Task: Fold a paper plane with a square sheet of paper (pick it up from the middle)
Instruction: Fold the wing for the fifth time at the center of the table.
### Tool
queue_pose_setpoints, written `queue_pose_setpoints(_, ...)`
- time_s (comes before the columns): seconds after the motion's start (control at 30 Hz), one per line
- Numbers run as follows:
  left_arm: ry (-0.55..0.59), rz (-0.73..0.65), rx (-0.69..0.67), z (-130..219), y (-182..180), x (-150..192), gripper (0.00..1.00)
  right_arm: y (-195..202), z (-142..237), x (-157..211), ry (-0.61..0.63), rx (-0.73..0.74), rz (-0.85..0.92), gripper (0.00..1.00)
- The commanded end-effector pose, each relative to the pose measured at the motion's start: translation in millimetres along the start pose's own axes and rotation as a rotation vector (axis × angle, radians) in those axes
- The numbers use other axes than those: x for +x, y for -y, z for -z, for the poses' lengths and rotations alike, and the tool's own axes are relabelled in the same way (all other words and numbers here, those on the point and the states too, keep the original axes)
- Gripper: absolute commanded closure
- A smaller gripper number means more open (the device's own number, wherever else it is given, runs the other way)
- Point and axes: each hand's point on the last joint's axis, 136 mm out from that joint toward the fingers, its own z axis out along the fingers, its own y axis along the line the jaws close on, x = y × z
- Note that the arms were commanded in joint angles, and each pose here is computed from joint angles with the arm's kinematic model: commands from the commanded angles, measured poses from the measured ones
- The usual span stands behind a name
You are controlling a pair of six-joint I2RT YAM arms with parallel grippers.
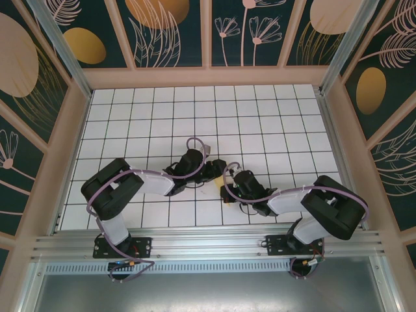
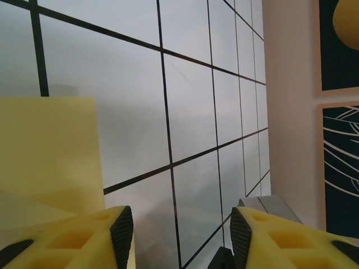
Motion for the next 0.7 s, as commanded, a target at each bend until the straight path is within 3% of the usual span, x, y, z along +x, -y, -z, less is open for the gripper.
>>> queue_pose_setpoints(0.0,-0.019,-0.003,0.014,-5,-5,6,0.49,-5,-1,-2,0.012,-0.038,-0.032,0.95)
queue_pose_setpoints(0.33,-0.032,0.005,-0.016,-12,-21,11,0.49,-3,0,-2,0.008,-0.035,-0.072,0.9)
queue_pose_setpoints(0.67,-0.044,0.007,-0.028,-15,-29,15,0.5,-12,8,-8,0.007,-0.048,-0.112,0.79)
